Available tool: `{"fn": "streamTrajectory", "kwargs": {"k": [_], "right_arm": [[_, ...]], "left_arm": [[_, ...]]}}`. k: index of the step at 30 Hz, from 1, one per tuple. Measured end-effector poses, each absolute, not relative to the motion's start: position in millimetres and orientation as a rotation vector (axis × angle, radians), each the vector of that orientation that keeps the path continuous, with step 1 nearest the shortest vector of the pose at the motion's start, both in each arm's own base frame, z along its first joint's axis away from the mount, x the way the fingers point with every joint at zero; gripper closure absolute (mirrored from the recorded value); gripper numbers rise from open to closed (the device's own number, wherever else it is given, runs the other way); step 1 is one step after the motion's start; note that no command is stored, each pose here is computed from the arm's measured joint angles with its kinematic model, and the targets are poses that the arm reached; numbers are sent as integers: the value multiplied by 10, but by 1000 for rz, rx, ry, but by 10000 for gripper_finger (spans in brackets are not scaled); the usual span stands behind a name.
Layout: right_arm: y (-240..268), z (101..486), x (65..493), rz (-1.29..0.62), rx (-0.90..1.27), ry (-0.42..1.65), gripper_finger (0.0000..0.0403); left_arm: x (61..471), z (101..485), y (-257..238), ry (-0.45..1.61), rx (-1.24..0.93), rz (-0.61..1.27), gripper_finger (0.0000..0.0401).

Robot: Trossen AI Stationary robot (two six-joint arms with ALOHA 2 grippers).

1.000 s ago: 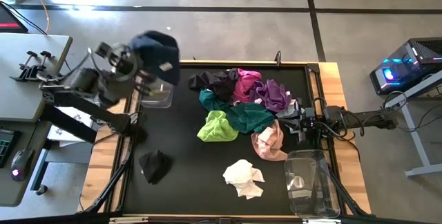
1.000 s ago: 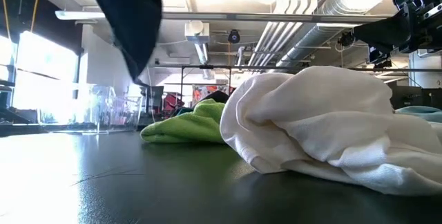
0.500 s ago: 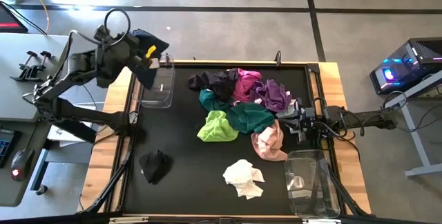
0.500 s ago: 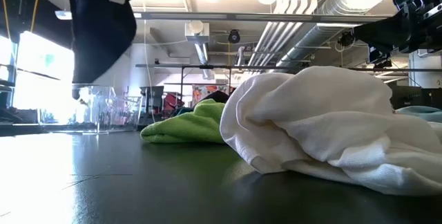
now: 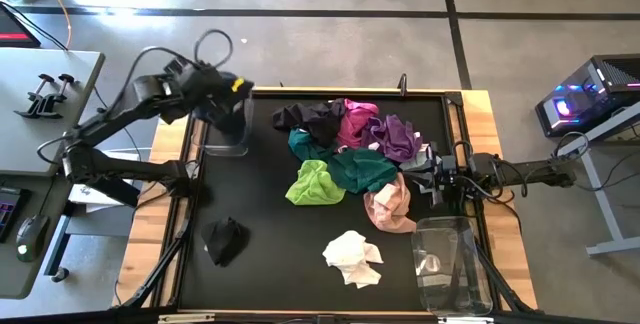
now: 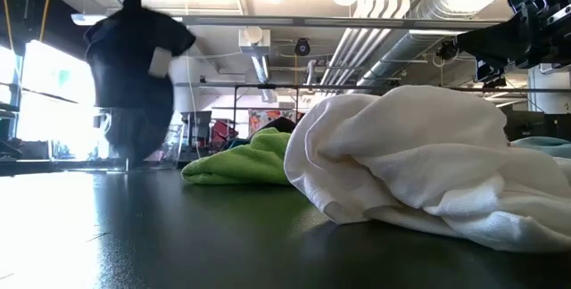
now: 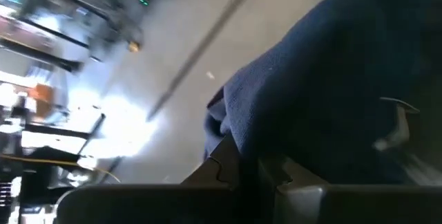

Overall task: Sort towels by color in basket
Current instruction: Put the dark blue towel into the top transparent bin

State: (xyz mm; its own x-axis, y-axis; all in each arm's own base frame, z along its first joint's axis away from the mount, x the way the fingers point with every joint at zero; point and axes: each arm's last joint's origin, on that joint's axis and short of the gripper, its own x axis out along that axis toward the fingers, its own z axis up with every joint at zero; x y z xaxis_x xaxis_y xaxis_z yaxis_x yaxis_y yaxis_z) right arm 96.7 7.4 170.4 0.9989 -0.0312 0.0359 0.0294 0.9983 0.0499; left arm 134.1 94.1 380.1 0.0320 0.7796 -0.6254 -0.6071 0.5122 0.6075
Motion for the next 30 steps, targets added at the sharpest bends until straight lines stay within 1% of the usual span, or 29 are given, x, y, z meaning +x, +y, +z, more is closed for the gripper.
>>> {"fn": "streamTrajectory", "kwargs": {"k": [4,7,10,17,24,30], "right_arm": [[74,1704,967,-30,50,-36,394],[74,1704,967,-30,49,-36,394],[74,1704,967,-30,49,-37,394],[74,1704,967,-30,49,-36,394],[74,1704,967,-30,49,-37,394],[74,1704,967,-30,49,-37,394]], "left_arm": [[1321,3622,892,1185,56,960,401],[1292,3576,835,1220,-72,859,401],[1291,3567,818,1222,-115,826,401],[1367,3513,1039,1234,-132,902,401],[1484,3271,1520,1353,-210,1020,401],[1552,3022,1897,1432,-264,1063,395]]}}
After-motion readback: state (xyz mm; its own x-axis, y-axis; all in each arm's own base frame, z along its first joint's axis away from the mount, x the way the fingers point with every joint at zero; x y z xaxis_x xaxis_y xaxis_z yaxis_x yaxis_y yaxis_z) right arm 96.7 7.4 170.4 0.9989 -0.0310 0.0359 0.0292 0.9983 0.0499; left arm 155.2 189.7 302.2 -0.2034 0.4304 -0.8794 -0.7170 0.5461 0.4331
